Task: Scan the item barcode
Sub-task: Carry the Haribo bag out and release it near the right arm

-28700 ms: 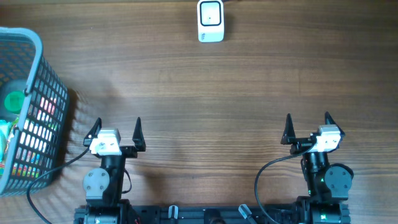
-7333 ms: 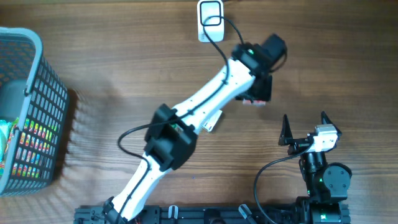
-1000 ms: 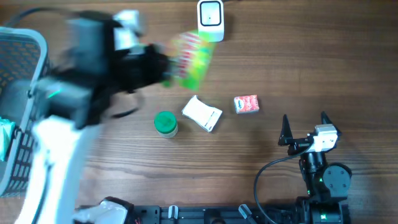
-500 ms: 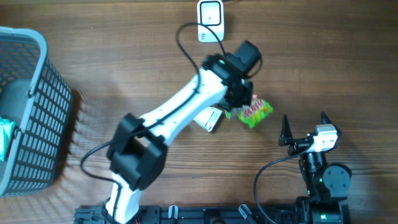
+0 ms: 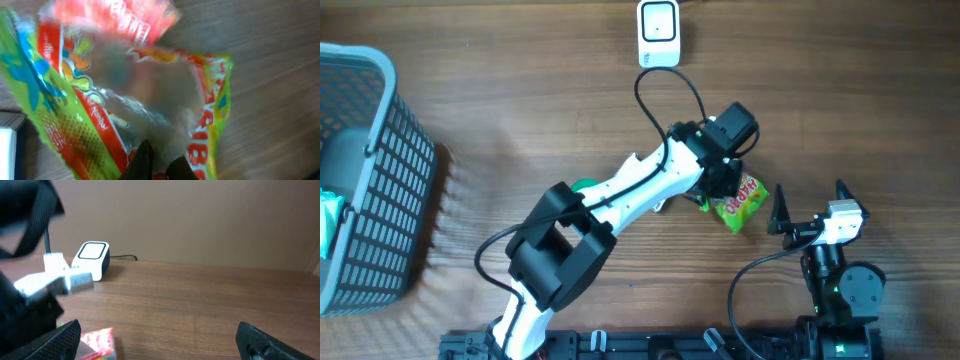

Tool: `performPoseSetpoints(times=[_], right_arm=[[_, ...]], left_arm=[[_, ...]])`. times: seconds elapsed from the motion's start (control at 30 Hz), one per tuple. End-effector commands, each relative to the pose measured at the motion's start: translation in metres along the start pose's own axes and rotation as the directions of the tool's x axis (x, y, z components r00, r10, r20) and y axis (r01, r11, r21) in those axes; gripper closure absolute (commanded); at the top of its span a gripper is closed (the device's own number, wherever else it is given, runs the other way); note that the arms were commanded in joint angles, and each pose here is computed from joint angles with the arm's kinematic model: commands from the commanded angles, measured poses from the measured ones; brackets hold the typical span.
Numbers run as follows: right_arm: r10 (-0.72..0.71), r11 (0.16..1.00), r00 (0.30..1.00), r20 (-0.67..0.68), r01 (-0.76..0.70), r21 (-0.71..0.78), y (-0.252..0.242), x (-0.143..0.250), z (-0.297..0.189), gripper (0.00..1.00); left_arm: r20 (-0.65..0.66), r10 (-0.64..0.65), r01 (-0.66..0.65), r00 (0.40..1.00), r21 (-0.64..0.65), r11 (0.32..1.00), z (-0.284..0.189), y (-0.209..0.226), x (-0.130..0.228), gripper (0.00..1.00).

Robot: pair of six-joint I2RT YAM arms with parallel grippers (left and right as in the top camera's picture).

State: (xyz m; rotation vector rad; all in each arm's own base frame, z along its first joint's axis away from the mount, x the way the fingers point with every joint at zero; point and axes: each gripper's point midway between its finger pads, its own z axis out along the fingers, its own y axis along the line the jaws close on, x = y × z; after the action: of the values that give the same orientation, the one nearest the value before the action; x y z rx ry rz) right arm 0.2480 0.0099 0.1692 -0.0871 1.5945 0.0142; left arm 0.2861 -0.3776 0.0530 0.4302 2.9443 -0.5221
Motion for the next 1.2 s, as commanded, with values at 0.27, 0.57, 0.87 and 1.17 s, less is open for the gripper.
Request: performPoseSetpoints(times=[0.27,0.57,0.87,1.17], right_arm=[[-0.005,1.0,1.0,0.003,0.005,-0.005,0.001,-0.001,0.0,0.01],[-0.005,1.0,1.0,0.003,0.005,-0.005,0.001,-0.001,0.0,0.0],[-0.005,1.0,1.0,0.003,0.005,-0.005,0.001,-0.001,0.0,0.0],[-0.005,1.0,1.0,0.003,0.005,-0.005,0.001,-0.001,0.0,0.0]], left_arm=[[0.177,-0.023,0.03,0.984,-0.033,0.999,0.01,0.024,-0.034,0.93],[0.269,-0.037,0.04,0.962,-0.003,0.999,-0.042,0.018,-0.055,0.0],[0.573,-0.232,0.275,0.786,0.012,0.961,-0.256,0.118,-0.074,0.0],[0.907,-0.36,0.661,0.218,0.134,0.739,-0.476,0.282,0.022,0.0]])
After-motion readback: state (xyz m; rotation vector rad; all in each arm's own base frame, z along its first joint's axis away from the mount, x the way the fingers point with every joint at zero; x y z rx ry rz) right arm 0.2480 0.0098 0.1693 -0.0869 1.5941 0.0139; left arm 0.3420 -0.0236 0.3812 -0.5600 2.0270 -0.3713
